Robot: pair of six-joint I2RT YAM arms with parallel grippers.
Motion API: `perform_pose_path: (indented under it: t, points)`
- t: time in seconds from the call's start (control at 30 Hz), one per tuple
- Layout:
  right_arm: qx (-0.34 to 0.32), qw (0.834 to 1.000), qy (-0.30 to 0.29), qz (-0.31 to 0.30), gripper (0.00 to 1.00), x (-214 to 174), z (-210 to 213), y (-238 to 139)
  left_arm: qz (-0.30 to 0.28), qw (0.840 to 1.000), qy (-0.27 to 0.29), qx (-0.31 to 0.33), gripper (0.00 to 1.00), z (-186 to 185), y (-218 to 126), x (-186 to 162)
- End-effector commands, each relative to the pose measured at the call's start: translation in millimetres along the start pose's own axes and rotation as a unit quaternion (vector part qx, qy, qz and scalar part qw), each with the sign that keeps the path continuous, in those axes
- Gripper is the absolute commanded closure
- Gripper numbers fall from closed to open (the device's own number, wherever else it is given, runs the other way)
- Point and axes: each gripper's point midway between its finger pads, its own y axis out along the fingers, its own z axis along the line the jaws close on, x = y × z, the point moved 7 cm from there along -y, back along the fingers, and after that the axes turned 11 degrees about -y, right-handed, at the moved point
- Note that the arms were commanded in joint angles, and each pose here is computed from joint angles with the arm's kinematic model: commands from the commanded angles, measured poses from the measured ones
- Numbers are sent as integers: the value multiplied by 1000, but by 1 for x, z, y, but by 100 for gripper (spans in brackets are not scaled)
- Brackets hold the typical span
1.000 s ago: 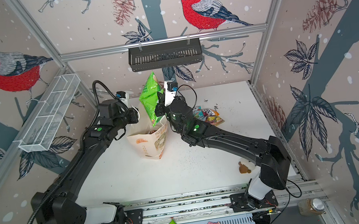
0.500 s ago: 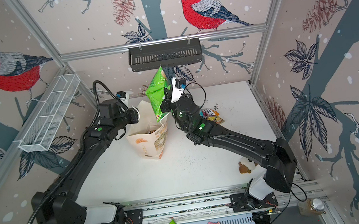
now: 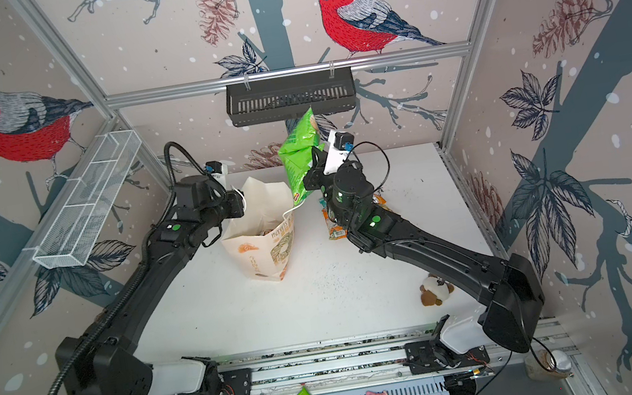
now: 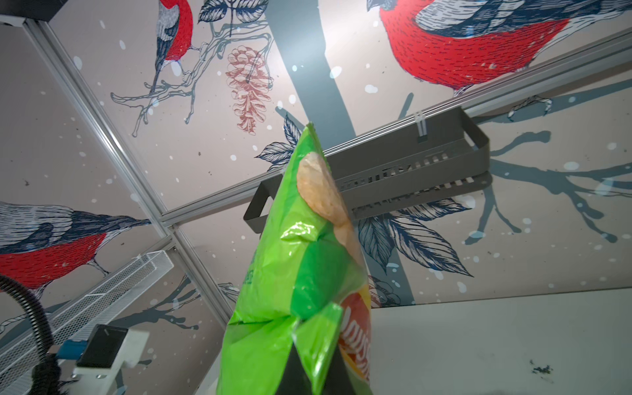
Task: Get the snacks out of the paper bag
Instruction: 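Carry the green Lay's pack past the snack pile and lower it with the right gripper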
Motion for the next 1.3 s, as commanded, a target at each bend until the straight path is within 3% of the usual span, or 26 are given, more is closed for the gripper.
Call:
perform_pose_path:
  t: [0.0, 0.4, 0.7, 0.87, 1.0, 1.17, 1.2, 1.27]
  points:
    - [-23, 1000, 11, -16, 100, 8, -18, -4, -19, 1000, 4, 5, 100, 0, 0, 8]
    - [-152, 986, 15, 70, 100, -39, -138, -21, -19, 1000, 1, 0, 100, -2, -2, 9]
    - [-299, 934, -18, 197, 100, -95, -229, -26, -11, 1000, -16, -24, 100, -6, 0, 7]
    - [-304, 910, -40, 278, 100, -129, -247, -8, -11, 999, -20, -30, 100, -7, 2, 5]
    - [-328, 877, -42, 350, 100, -162, -260, 4, -14, 999, -20, -29, 100, -7, 0, 7]
    - [-348, 855, -64, 380, 100, -186, -271, 13, -22, 999, -20, -30, 100, -8, -5, 9]
    - [-349, 852, -65, 386, 99, -190, -272, 16, -23, 999, -20, -29, 100, -8, -6, 9]
    - [-346, 848, -64, 396, 81, -197, -274, 18, -27, 999, -20, -27, 100, -8, -6, 10]
